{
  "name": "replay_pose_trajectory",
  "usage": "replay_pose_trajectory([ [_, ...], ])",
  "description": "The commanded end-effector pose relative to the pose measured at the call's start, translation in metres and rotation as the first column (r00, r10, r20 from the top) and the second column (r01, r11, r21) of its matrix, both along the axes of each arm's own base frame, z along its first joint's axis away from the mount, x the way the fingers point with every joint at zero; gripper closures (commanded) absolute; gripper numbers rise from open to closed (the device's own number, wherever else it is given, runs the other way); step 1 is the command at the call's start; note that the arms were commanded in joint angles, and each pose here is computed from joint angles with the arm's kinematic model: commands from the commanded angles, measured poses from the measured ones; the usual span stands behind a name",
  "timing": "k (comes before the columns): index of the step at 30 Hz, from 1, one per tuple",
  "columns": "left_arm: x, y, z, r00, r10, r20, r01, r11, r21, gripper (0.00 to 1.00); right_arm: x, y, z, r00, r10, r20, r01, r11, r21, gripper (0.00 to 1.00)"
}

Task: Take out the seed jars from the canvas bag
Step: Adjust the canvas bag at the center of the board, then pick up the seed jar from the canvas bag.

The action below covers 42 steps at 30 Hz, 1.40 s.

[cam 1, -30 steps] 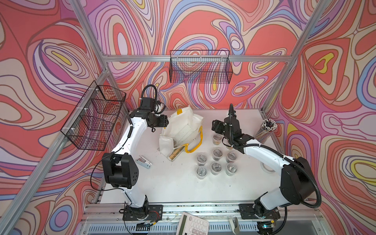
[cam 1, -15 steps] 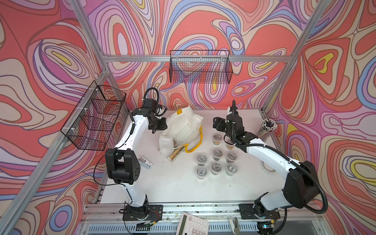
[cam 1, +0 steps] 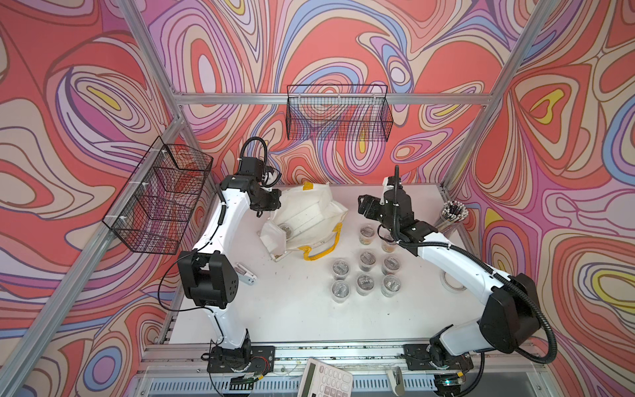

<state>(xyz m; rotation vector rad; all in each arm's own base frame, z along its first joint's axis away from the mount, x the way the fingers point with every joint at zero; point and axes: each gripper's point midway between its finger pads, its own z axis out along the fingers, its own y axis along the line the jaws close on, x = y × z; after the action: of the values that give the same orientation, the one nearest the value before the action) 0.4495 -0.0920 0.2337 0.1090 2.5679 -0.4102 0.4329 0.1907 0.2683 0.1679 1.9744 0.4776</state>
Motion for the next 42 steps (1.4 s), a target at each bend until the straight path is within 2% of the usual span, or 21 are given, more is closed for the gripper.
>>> replay_pose_trajectory([
  [1, 0.002, -0.008, 0.036, 0.989, -0.040, 0.144, 0.045, 0.999, -0.030, 1.00, -0.013, 0.030, 0.020, 0.997, 0.071, 0.029, -0.072, 0.997, 0.038, 0.11],
  [9, -0.007, -0.019, 0.045, 0.963, -0.081, 0.256, 0.100, 0.993, -0.064, 1.00, -0.047, 0.134, 0.006, 0.964, 0.267, 0.014, -0.268, 0.963, 0.041, 0.11],
  [16, -0.019, -0.031, 0.035, 0.945, -0.123, 0.304, 0.151, 0.986, -0.069, 1.00, -0.059, 0.195, -0.038, 0.929, 0.367, -0.049, -0.364, 0.929, 0.067, 0.11],
  [24, -0.026, -0.035, 0.021, 0.944, -0.133, 0.301, 0.166, 0.982, -0.087, 1.00, -0.046, 0.220, -0.101, 0.921, 0.369, -0.125, -0.363, 0.929, 0.065, 0.11],
  [42, -0.033, -0.039, 0.013, 0.957, -0.165, 0.238, 0.192, 0.977, -0.095, 1.00, -0.005, 0.259, -0.148, 0.928, 0.313, -0.202, -0.313, 0.949, 0.032, 0.11],
])
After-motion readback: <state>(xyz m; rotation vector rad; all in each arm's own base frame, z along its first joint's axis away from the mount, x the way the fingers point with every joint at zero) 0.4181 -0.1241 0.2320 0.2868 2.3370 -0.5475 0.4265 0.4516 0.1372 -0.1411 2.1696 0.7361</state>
